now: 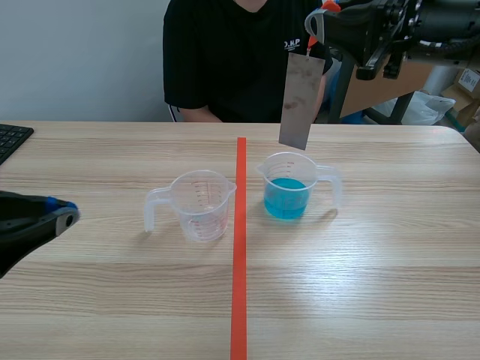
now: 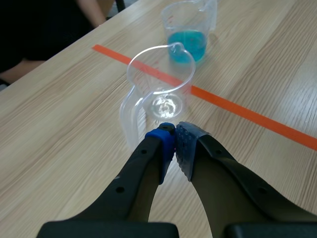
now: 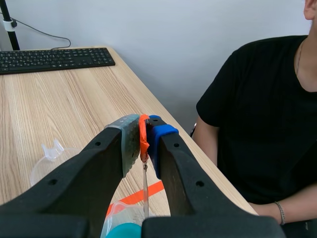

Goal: Do the redox reaction experiment.
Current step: 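Move the plate over the blue solution, then point at the plate with the left hand, then lower the plate into the blue solution, then hold the plate still in the solution, then raise the plate and point at it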

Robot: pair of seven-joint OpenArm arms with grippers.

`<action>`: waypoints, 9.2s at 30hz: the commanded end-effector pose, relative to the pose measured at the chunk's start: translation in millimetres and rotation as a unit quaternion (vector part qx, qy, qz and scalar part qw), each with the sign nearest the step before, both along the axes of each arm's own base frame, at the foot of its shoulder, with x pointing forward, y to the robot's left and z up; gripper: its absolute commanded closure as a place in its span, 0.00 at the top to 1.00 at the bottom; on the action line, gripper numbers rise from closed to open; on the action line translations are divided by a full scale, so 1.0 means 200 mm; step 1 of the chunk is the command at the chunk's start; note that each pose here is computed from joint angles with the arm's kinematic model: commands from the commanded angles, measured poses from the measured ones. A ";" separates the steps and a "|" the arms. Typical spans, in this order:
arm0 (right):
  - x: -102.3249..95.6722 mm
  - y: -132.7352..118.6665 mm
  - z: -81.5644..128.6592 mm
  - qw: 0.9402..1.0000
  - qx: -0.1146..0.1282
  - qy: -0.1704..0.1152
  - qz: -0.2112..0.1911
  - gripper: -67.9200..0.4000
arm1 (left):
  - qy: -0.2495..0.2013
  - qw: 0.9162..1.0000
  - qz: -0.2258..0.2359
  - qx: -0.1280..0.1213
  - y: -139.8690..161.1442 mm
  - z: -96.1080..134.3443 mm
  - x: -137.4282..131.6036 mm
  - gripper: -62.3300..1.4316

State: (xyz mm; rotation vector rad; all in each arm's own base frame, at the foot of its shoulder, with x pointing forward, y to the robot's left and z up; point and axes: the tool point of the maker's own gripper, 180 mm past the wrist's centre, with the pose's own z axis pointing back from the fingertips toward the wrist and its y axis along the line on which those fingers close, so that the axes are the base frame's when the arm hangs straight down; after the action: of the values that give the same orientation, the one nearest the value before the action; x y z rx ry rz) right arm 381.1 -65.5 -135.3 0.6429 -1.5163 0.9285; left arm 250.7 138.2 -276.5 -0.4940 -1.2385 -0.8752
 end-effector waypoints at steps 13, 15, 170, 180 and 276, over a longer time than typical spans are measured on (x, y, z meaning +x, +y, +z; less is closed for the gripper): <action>0.01 0.00 0.11 1.000 0.014 -0.026 0.004 0.03 | -0.067 0.997 -0.044 -0.002 -0.54 0.08 0.32 0.10; 0.01 0.00 0.11 1.000 0.014 -0.026 0.004 0.03 | -0.069 0.996 -0.050 -0.007 -0.61 0.08 0.35 0.10; 0.12 -0.02 -0.31 0.995 0.020 0.084 -0.045 0.02 | 0.192 0.880 0.432 0.049 0.63 -0.47 -0.85 0.10; 0.13 -0.03 -0.43 0.992 0.012 0.111 -0.059 0.02 | 0.223 0.865 0.446 0.052 0.61 -0.52 -0.92 0.10; -0.02 -0.05 0.14 0.994 0.079 0.073 0.003 0.03 | 0.210 0.910 0.357 0.034 0.54 -0.43 -0.80 0.10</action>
State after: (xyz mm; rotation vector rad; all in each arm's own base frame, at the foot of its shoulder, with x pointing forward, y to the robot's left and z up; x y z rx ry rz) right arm 376.3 -73.5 -129.1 0.7987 -1.4115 0.7428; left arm 81.9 249.0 -372.0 -0.1155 -0.8439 -0.1498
